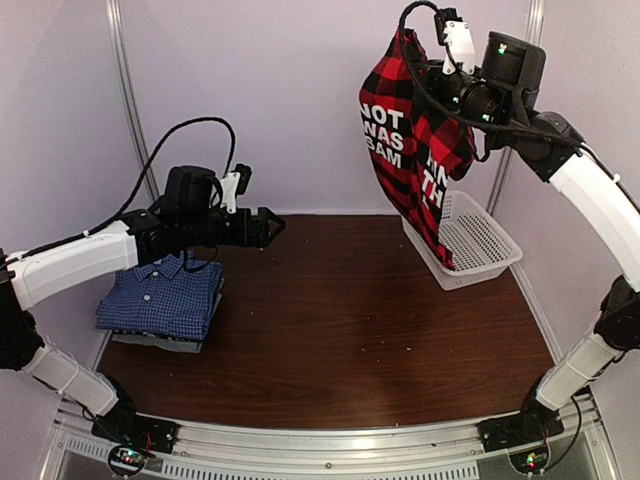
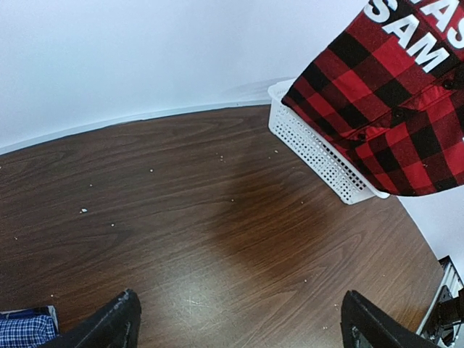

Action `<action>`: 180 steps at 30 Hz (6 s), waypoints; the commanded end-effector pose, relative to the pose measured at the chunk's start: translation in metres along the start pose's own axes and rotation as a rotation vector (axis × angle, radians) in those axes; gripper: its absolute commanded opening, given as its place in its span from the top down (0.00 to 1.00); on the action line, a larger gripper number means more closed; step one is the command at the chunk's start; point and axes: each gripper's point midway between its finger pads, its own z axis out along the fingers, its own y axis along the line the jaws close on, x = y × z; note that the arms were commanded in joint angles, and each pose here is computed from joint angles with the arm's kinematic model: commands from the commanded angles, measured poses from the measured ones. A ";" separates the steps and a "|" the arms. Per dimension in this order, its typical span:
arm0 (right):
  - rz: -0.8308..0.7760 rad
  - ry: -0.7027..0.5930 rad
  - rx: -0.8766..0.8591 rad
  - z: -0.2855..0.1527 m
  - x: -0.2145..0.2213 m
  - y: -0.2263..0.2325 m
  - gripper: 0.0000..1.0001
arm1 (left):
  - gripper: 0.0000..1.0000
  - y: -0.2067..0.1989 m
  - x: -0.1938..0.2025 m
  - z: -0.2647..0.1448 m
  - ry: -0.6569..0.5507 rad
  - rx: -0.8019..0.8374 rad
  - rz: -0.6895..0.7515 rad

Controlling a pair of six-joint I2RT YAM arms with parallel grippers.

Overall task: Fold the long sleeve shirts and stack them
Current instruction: Place the crumpled shirt at the center of the board, then rotate the crumpled shirt at the center of the board, then pick up the crumpled shirt from the center of the board.

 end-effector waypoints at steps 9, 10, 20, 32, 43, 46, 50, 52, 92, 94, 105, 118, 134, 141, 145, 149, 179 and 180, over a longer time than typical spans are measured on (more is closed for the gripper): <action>-0.041 -0.103 -0.037 -0.011 -0.029 0.030 1.00 | 0.02 -0.002 -0.028 -0.018 -0.096 -0.011 0.000; -0.036 -0.122 -0.027 -0.013 -0.038 0.027 1.00 | 0.03 -0.002 -0.029 -0.019 -0.098 -0.012 0.001; -0.041 -0.129 -0.083 -0.007 -0.031 0.041 1.00 | 0.02 0.001 -0.025 -0.019 -0.096 -0.019 -0.011; -0.162 -0.061 0.091 0.030 -0.004 0.029 1.00 | 0.02 0.002 -0.024 -0.018 -0.090 -0.028 -0.007; -0.035 0.356 -0.300 -0.005 0.226 0.167 1.00 | 0.02 0.057 -0.007 -0.022 -0.047 -0.258 -0.114; 0.019 0.524 -0.426 -0.037 0.306 0.208 0.84 | 0.02 0.070 0.001 -0.021 -0.032 -0.267 -0.162; 0.044 0.596 -0.481 -0.059 0.325 0.221 0.41 | 0.02 0.071 0.009 -0.015 -0.005 -0.243 -0.177; 0.060 0.575 -0.499 -0.063 0.311 0.218 0.23 | 0.02 0.068 0.012 -0.011 0.005 -0.217 -0.178; -0.166 0.944 -0.131 0.076 0.507 0.041 0.18 | 0.33 -0.046 0.252 0.076 0.688 0.018 -0.113; -0.151 0.964 -0.128 0.073 0.514 0.034 0.24 | 0.37 -0.041 0.256 0.078 0.694 -0.007 -0.109; -0.089 1.020 -0.046 0.053 0.527 -0.004 0.85 | 0.73 0.007 0.258 0.083 0.694 -0.156 -0.115; 0.125 1.102 0.106 -0.051 0.535 -0.034 0.91 | 0.86 0.084 0.185 0.137 0.588 -0.246 -0.148; 0.315 0.960 0.084 -0.088 0.473 -0.010 0.63 | 0.85 0.097 0.083 0.183 0.469 -0.128 -0.141; 0.220 0.906 0.045 -0.064 0.445 -0.009 0.34 | 0.54 0.037 0.091 0.128 0.456 -0.021 -0.139; 0.186 0.884 -0.015 -0.055 0.439 0.000 0.21 | 0.40 0.002 0.109 0.100 0.466 0.021 -0.141; 0.152 0.883 -0.093 -0.046 0.440 0.013 0.11 | 0.29 -0.031 0.140 0.086 0.522 0.043 -0.107; 0.002 0.985 -0.155 -0.044 0.476 0.044 0.71 | 0.89 -0.051 0.196 0.110 0.595 -0.110 -0.036; 0.003 0.982 -0.154 -0.043 0.474 0.044 0.78 | 0.93 -0.050 0.194 0.109 0.592 -0.112 -0.036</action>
